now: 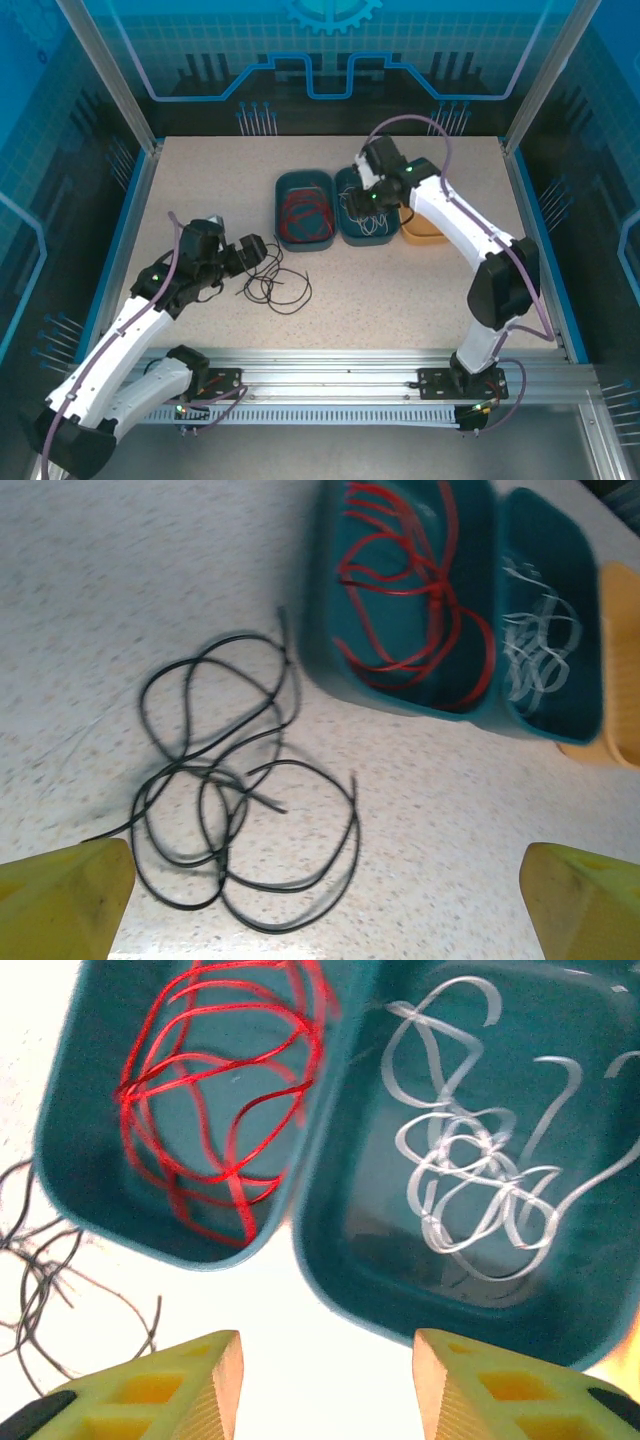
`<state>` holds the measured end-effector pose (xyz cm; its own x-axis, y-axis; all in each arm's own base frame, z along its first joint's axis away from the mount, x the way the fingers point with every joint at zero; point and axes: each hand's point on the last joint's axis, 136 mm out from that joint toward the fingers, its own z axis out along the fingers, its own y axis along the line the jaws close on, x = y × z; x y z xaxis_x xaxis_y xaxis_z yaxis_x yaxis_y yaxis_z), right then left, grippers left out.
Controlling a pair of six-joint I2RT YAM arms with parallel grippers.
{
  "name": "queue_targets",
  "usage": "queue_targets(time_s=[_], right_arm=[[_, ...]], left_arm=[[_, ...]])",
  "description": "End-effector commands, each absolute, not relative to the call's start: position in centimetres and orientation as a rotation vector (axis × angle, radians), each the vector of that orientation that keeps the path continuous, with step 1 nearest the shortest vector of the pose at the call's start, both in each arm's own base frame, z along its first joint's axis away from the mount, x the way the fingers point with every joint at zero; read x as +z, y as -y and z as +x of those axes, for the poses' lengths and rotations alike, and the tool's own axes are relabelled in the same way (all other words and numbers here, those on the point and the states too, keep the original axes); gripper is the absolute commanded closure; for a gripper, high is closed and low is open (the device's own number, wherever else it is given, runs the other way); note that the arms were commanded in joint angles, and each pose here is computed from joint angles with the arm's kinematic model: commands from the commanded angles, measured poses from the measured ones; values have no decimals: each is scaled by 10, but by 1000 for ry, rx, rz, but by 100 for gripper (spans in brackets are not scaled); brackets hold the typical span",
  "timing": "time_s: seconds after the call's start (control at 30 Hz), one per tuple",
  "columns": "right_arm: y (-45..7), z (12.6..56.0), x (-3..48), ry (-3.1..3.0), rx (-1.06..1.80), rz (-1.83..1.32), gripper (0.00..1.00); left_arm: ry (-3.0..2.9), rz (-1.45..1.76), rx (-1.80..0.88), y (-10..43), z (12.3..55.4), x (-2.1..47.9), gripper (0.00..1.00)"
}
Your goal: Untangle the cables
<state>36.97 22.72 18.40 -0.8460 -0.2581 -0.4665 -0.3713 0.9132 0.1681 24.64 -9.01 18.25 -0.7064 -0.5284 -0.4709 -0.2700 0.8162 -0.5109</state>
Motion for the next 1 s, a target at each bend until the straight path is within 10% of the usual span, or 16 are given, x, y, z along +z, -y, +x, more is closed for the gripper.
queue_targets(time_s=[0.0,0.37,0.97], right_arm=[[-250,352,185,-2559,358,-507,51],[-344,279,124,-2550,540,-846,54],[-384,277,51,-2518,325,-1180,55]], left_arm=[[-2363,-741,-587,81,242,165,1],[-2398,-1032,-611,67,225,106,1],[-2387,-1143,-652,69,220,78,1]])
